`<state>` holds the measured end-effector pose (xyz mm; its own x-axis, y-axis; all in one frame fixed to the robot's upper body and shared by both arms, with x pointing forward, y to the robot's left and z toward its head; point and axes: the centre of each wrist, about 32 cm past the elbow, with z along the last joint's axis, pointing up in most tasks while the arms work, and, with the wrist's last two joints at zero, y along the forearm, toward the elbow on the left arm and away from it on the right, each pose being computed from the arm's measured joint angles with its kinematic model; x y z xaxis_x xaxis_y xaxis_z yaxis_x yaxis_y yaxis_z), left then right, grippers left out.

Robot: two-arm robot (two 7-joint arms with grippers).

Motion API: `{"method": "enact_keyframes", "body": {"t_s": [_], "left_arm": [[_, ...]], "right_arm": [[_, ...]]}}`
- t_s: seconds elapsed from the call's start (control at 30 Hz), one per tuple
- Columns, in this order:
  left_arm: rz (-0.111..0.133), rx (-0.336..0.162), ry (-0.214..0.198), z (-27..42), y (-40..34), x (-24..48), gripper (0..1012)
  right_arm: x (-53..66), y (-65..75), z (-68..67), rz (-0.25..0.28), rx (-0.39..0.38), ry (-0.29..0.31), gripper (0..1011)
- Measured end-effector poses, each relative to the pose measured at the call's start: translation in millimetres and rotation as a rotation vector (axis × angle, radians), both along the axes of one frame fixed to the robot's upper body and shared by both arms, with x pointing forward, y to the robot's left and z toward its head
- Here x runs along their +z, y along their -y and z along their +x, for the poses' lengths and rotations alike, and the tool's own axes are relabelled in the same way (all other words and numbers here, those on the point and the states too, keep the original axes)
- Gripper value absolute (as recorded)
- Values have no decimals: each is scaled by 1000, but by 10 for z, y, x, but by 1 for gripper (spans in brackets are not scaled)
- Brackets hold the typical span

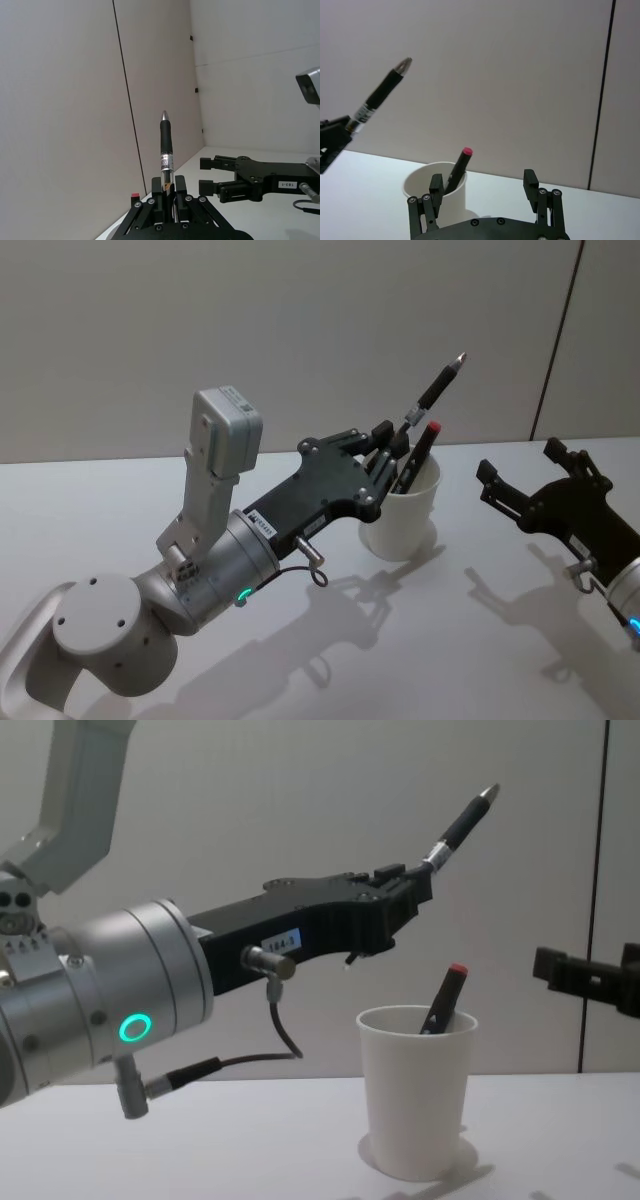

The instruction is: Place the pen into the pen holder.

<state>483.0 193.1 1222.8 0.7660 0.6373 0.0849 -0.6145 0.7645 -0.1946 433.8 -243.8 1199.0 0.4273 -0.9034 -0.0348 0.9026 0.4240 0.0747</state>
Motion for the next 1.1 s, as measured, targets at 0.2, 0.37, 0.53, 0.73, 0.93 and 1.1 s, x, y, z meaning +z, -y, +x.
{"method": "enact_keyframes", "body": {"t_s": [0.2,0.37,0.53,0.73,0.93,1.1], "left_arm": [[1,-3,2,0,2,1,154],[2,-3,2,0,2,1,154],[2,-4,3,0,2,1,154],[2,-5,4,0,2,1,154],[3,-5,4,0,2,1,154],[3,-5,4,0,2,1,154]], "right_arm": [[70,18,-54,74,48,-24,1001],[130,17,-88,137,80,-43,1002],[203,-4,-114,218,114,-69,1001],[286,-56,-131,311,146,-98,1002],[376,-131,-124,412,169,-129,1002],[457,-217,-107,494,184,-155,1002]]}}
